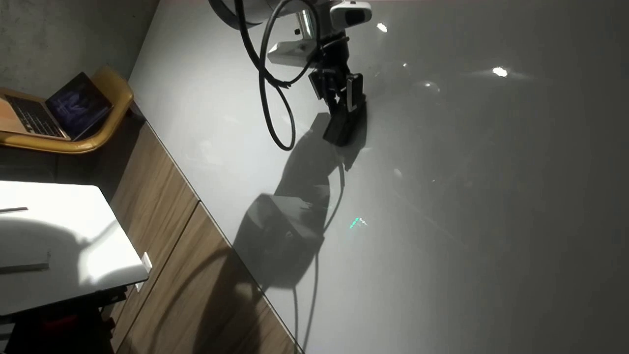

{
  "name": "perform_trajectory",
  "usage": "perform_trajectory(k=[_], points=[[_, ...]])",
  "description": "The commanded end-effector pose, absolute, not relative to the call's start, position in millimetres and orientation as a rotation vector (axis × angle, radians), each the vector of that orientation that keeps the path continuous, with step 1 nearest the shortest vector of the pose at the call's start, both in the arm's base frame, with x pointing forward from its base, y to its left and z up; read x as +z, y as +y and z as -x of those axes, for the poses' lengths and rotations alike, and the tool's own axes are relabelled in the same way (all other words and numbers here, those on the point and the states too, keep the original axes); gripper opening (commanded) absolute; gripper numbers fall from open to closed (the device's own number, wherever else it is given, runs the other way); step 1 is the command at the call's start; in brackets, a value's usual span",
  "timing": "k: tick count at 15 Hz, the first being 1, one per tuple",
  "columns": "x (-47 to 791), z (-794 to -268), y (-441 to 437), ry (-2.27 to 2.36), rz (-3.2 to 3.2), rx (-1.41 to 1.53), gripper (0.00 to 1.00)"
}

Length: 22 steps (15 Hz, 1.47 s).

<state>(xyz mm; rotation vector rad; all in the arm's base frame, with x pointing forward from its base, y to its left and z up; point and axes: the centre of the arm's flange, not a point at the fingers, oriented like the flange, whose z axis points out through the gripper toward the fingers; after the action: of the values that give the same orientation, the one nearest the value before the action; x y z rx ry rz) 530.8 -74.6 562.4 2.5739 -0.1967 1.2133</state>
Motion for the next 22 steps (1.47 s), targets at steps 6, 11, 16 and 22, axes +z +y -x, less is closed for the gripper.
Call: perform_trajectory(k=[6,11,16,22], points=[[660,-524,61,-0.072,-2.692,1.423,0.29],[680,-516,135,0.048,-2.750,1.496,0.29],[684,-520,147,0.120,-2.742,1.525,0.29],[658,-534,91,0.069,-2.701,1.447,0.29]])
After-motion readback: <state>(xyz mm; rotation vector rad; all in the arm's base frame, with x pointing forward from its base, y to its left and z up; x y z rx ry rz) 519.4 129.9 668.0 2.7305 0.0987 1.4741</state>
